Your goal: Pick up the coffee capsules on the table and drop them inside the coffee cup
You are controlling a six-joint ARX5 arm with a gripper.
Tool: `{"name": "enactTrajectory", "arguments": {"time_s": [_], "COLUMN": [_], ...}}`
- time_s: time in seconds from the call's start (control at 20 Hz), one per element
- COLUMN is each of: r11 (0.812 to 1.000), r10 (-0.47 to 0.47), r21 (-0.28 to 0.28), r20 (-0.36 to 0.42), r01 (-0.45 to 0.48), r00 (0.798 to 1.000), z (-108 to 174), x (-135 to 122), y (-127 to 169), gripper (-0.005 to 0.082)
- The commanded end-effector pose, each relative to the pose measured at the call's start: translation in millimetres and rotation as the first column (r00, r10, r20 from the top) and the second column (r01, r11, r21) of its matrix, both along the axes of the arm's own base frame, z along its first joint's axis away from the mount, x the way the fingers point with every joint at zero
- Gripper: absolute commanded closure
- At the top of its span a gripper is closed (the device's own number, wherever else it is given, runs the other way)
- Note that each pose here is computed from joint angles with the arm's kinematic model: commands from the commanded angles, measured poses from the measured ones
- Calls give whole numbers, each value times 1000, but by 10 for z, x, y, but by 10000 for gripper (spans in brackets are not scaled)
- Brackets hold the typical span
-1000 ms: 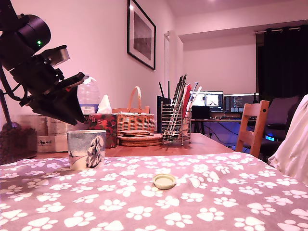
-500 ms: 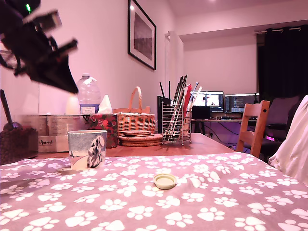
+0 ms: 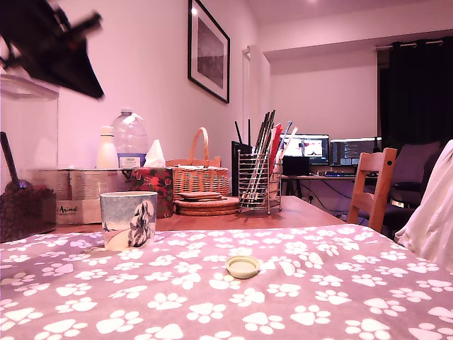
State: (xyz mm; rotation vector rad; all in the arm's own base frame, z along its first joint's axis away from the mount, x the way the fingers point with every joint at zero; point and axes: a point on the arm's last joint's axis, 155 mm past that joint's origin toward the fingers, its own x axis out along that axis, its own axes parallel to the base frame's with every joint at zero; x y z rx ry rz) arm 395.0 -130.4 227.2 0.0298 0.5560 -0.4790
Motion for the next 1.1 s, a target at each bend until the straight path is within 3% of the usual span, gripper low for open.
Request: {"name": "enactTrajectory", "arguments": {"time_s": [0.0, 0.75, 1.05], "r11": [1000, 989, 974], "r10": [8, 135, 201], "r21": [16, -64, -135], "r20": [-18, 67, 126], "r01": [-8, -131, -184], "r00": [1000, 989, 971], "z": [-162, -454, -530], "x": [-100, -713, -868], "y": [29, 494, 630], "gripper": [790, 790, 790]}}
